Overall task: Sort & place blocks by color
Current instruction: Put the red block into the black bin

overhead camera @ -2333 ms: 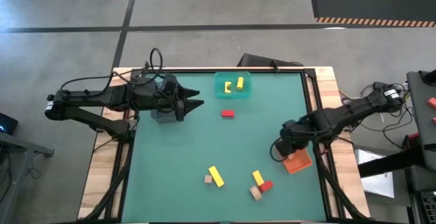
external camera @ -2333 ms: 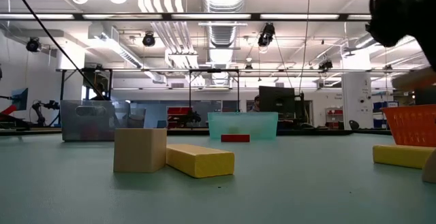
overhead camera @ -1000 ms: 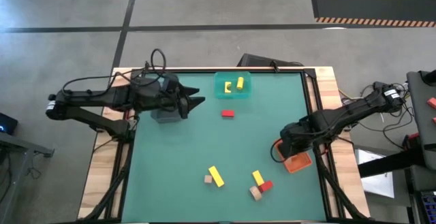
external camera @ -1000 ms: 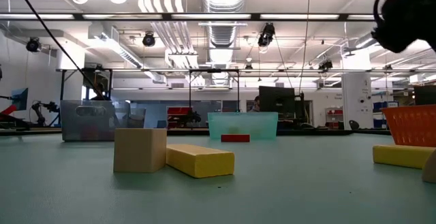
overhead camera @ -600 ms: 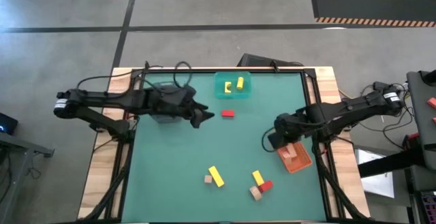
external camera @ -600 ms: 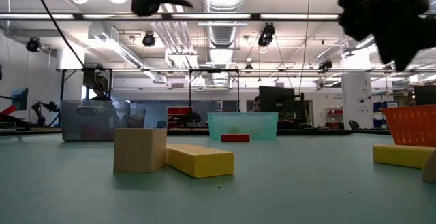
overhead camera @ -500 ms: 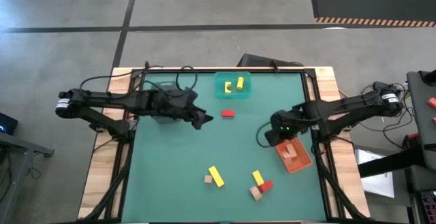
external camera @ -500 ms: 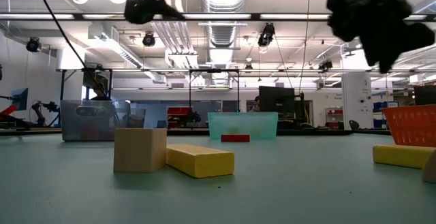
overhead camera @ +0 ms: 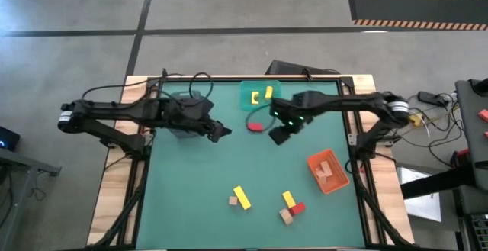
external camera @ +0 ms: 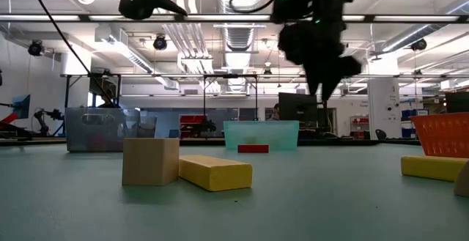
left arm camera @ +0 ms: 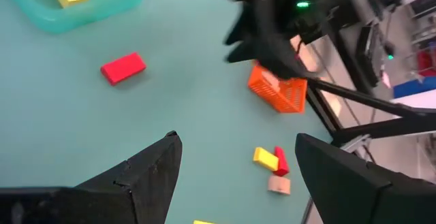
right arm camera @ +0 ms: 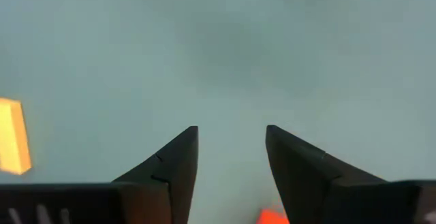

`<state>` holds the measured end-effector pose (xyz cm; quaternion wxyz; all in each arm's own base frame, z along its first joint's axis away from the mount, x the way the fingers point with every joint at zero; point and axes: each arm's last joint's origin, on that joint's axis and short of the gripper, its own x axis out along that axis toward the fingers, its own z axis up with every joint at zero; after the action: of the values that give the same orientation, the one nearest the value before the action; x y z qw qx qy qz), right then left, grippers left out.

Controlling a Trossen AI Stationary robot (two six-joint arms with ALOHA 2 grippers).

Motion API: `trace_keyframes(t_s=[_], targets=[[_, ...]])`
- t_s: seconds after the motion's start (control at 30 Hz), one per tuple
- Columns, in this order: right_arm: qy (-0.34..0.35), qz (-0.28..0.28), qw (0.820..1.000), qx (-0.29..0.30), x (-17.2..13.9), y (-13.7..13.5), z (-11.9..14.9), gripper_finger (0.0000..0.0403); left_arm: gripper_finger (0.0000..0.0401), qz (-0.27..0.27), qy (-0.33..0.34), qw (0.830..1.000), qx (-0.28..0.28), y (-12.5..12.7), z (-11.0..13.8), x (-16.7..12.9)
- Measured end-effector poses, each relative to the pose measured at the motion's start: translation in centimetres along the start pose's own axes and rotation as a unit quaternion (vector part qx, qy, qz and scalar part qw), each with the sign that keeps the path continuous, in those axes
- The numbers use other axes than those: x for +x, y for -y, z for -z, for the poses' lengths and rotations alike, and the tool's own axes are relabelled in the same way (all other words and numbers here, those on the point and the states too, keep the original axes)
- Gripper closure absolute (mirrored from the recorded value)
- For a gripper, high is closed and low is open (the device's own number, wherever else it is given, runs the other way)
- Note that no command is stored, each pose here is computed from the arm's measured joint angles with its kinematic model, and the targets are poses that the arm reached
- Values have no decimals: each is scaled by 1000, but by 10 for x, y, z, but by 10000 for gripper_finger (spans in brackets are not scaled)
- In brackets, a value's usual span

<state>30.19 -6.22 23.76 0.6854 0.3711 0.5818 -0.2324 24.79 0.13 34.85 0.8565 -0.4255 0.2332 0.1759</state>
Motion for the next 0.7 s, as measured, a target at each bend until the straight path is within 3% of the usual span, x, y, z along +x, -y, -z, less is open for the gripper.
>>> trace_keyframes(t_s=[0.27, 0.53, 0.7], targets=[[-15, 15, 996, -83, 33, -11, -59, 192, 130, 27, 24, 999, 34, 1, -4, -24], [-8, 36, 988, -153, 60, -20, -87, 169, 130, 24, 69, 996, 47, -1, -8, -40], [35, 33, 956, -289, 67, -26, -99, 159, 130, 19, 91, 994, 54, -1, -10, -47]])
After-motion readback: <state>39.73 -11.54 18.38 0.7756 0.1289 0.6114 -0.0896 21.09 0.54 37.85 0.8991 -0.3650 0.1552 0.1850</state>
